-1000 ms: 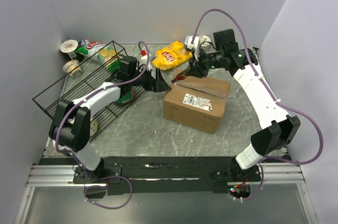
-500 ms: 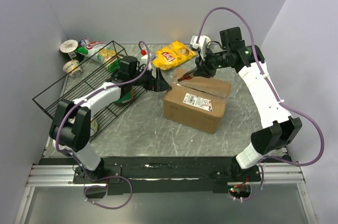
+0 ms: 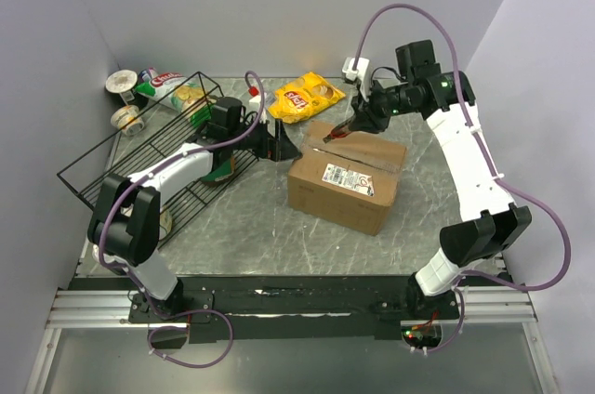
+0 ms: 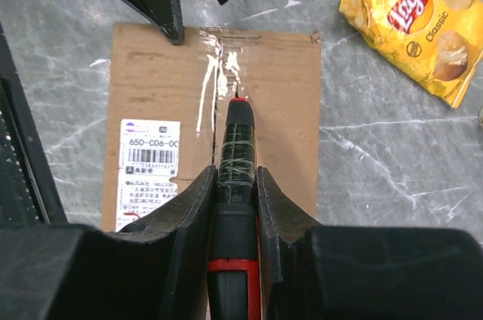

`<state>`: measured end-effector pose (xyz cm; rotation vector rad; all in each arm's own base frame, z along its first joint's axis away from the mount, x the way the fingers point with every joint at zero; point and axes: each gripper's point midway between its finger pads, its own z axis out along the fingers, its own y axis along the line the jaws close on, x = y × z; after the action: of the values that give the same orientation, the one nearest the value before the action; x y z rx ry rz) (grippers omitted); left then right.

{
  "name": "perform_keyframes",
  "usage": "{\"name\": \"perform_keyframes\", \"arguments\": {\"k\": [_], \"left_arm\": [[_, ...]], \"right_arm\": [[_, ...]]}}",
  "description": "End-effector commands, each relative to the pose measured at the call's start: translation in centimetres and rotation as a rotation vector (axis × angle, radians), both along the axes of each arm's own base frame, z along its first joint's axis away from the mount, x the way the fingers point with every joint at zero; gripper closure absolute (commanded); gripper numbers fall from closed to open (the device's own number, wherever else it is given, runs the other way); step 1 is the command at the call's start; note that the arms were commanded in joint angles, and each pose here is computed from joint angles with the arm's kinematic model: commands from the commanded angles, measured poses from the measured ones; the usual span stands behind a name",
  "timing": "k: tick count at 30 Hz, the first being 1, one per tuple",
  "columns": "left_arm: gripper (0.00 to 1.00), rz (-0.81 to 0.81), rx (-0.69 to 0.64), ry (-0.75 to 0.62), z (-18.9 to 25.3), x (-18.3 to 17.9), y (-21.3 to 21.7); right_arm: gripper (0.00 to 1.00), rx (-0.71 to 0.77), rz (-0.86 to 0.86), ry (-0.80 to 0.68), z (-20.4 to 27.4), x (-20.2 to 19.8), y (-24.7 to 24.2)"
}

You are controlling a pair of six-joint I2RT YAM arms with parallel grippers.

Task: Unpack the express box

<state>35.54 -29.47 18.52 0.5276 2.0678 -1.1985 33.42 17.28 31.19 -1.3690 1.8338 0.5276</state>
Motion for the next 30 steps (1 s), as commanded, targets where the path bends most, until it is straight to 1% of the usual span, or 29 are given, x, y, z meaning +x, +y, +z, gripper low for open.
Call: {"name": "perform_keyframes", "arguments": {"k": [1, 3, 5, 6, 7, 8, 9, 10, 11, 13, 14, 16, 17, 18, 22, 24, 30], "left_arm": [[0.01, -0.074, -0.017, -0.266, 6.1, -0.1, -0.1], [0.01, -0.114, -0.04, -0.476, 9.9, -0.3, -0.1], [0.01, -0.176, -0.067, -0.644, 13.7, -1.6, -0.5], [0.01, -0.226, -0.037, -0.715, 13.9, -2.0, -0.7], [0.01, -0.254, -0.029, -0.726, 14.0, -2.1, -1.2], [0.03, -0.273, -0.035, -0.754, 15.3, -2.0, -1.6], [0.05, -0.299, -0.033, -0.73, 14.6, -1.9, -2.0], [0.07, -0.345, -0.059, -0.726, 14.9, -2.5, -2.5], [0.11, -0.364, -0.077, -0.736, 15.7, -2.6, -2.9], [0.14, -0.429, -0.104, -0.716, 15.4, -3.2, -3.9], [0.16, -0.441, -0.114, -0.726, 15.9, -3.3, -4.2], [0.18, -0.469, -0.127, -0.7, 15.3, -3.4, -5.0], [0.21, -0.477, -0.133, -0.701, 15.5, -3.3, -5.2], [0.22, -0.484, -0.136, -0.684, 15.1, -3.1, -5.6], [0.26, -0.5, -0.156, -0.688, 15.7, -3.1, -6.5], [0.3, -0.505, -0.167, -0.694, 16.2, -3.0, -6.7], [0.32, -0.537, -0.19, -0.711, 17.0, -3.6, -6.8]], "right_arm": [[1.0, 0.087, 0.06, -0.041, 4.0, -1.9, 0.6], [1.0, 0.102, 0.086, -0.049, 4.2, -2.6, 0.7], [1.0, 0.11, 0.102, -0.048, 4.2, -3.0, 0.8], [1.0, 0.116, 0.11, -0.049, 4.4, -3.1, 1.0], [1.0, 0.127, 0.117, -0.056, 4.9, -3.2, 1.1], [1.0, 0.131, 0.116, -0.052, 5.0, -3.0, 1.2], [1.0, 0.134, 0.117, -0.047, 5.1, -3.0, 1.4], [1.0, 0.143, 0.116, -0.064, 5.9, -2.8, 1.5], [1.0, 0.149, 0.113, -0.059, 5.9, -2.5, 1.6], [1.0, 0.159, 0.114, -0.08, 6.7, -2.3, 1.8], [1.0, 0.165, 0.114, -0.081, 6.9, -2.2, 1.9], [1.0, 0.176, 0.117, -0.089, 7.5, -2.2, 1.9], [1.0, 0.185, 0.133, -0.086, 7.6, -2.3, 2.2], [1.0, 0.182, 0.139, -0.076, 7.5, -2.6, 2.3], [1.0, 0.182, 0.158, -0.08, 7.6, -3.2, 2.6], [1.0, 0.174, 0.158, -0.089, 7.6, -3.3, 2.7], [1.0, 0.174, 0.157, -0.083, 7.4, -3.3, 3.2]]}}
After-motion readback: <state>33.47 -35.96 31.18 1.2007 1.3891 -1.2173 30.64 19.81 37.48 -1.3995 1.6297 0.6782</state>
